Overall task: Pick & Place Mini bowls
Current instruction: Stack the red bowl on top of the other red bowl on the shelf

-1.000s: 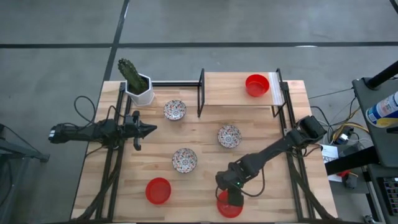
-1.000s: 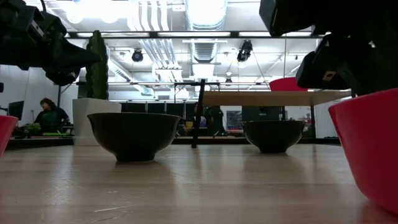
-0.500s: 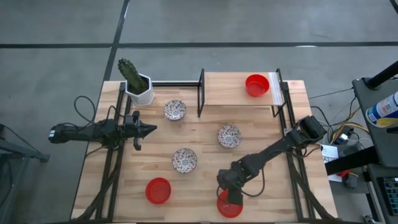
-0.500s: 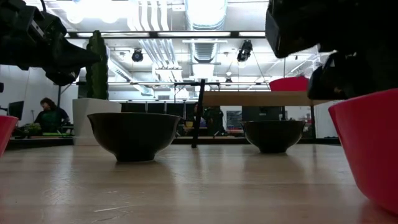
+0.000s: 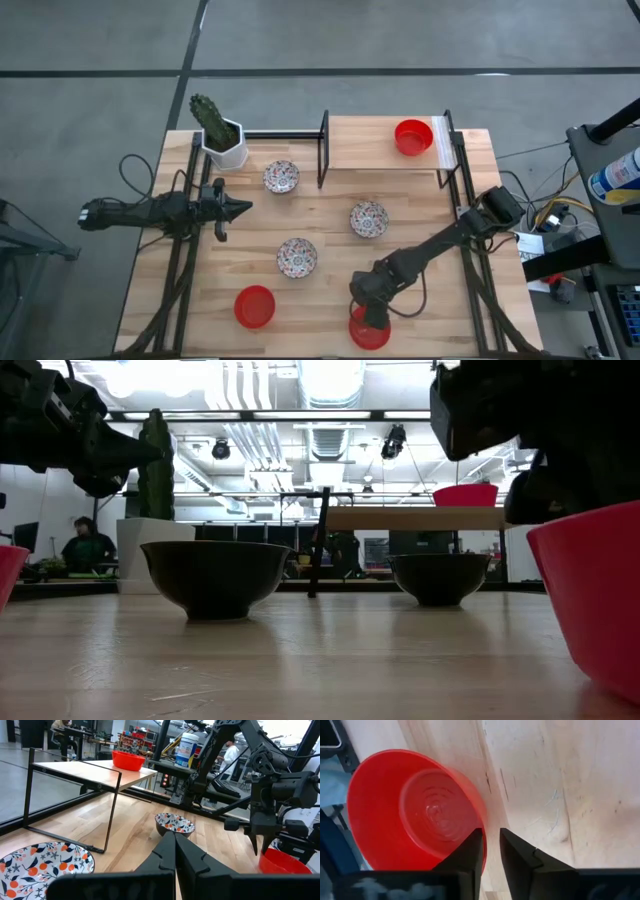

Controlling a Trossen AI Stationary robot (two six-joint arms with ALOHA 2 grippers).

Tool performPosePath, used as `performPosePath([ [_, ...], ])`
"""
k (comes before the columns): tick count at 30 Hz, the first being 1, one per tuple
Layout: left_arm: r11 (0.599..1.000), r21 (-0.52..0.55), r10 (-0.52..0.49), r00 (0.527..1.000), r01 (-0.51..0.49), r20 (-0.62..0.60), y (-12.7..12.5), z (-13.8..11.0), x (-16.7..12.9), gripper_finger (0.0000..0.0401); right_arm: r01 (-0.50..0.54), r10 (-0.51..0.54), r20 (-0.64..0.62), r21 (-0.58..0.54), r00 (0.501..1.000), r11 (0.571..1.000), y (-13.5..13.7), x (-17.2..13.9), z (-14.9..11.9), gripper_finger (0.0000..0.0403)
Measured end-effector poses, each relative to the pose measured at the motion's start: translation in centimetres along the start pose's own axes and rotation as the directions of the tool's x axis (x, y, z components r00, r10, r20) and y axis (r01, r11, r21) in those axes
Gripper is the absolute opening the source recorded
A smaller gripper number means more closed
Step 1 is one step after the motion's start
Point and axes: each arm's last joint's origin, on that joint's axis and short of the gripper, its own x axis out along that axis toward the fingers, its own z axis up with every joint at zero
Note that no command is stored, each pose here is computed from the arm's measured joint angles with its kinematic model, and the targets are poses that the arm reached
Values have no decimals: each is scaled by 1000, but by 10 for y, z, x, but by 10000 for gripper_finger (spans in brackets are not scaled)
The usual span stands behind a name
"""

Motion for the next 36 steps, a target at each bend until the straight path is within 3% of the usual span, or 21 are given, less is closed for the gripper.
performPosePath([
  [6,1000,0,0,1000,0,0,0,0,0,0,6,-5,-5,179,1000,984,-1,1,-1,13],
  [16,1000,0,0,1000,0,0,0,0,0,0,-4,4,2,333,1000,943,-1,-3,2,9],
  [25,1000,0,0,1000,0,0,0,0,0,0,-25,14,31,376,999,926,2,-25,19,9],
  [36,1000,0,0,1000,0,0,0,0,0,0,1,-19,48,350,999,937,-5,-78,55,9],
])
